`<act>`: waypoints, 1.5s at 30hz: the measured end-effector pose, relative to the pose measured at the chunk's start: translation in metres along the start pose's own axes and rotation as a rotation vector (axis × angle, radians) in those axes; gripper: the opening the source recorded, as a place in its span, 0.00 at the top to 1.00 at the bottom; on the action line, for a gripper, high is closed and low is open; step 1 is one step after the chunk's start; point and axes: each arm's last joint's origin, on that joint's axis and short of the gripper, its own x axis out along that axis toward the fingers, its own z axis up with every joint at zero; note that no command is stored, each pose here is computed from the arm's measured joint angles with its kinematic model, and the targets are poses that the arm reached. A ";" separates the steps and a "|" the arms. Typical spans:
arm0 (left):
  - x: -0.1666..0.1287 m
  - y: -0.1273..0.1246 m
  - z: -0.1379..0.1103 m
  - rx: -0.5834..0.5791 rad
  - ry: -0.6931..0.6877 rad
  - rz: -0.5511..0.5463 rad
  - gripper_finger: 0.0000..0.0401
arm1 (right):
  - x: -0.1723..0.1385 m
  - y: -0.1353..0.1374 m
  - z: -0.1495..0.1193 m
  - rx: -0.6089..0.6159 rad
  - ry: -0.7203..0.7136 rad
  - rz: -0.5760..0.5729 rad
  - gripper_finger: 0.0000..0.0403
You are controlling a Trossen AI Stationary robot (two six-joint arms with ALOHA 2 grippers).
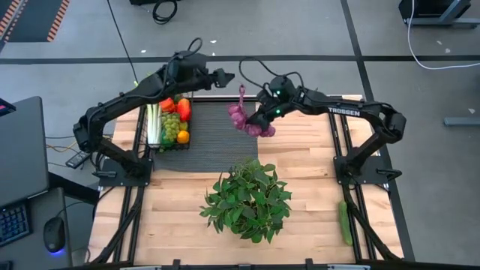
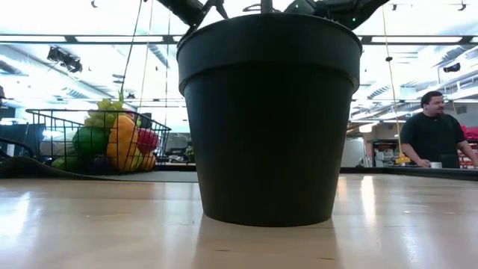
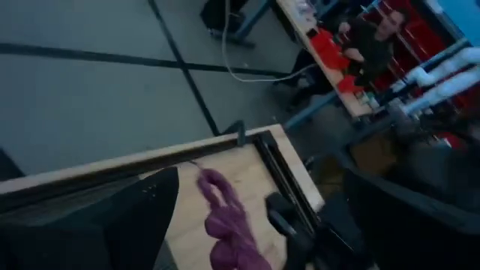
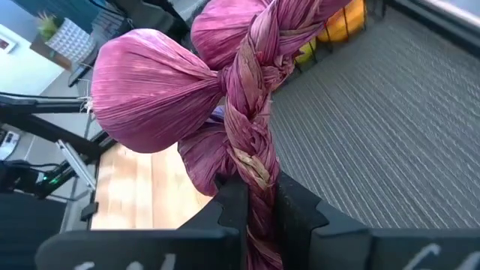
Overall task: Build produce basket
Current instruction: Put the purple garlic into the wire basket
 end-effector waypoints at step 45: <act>0.039 -0.003 -0.055 0.027 0.327 0.004 0.91 | 0.014 0.030 -0.003 -0.044 -0.072 -0.001 0.82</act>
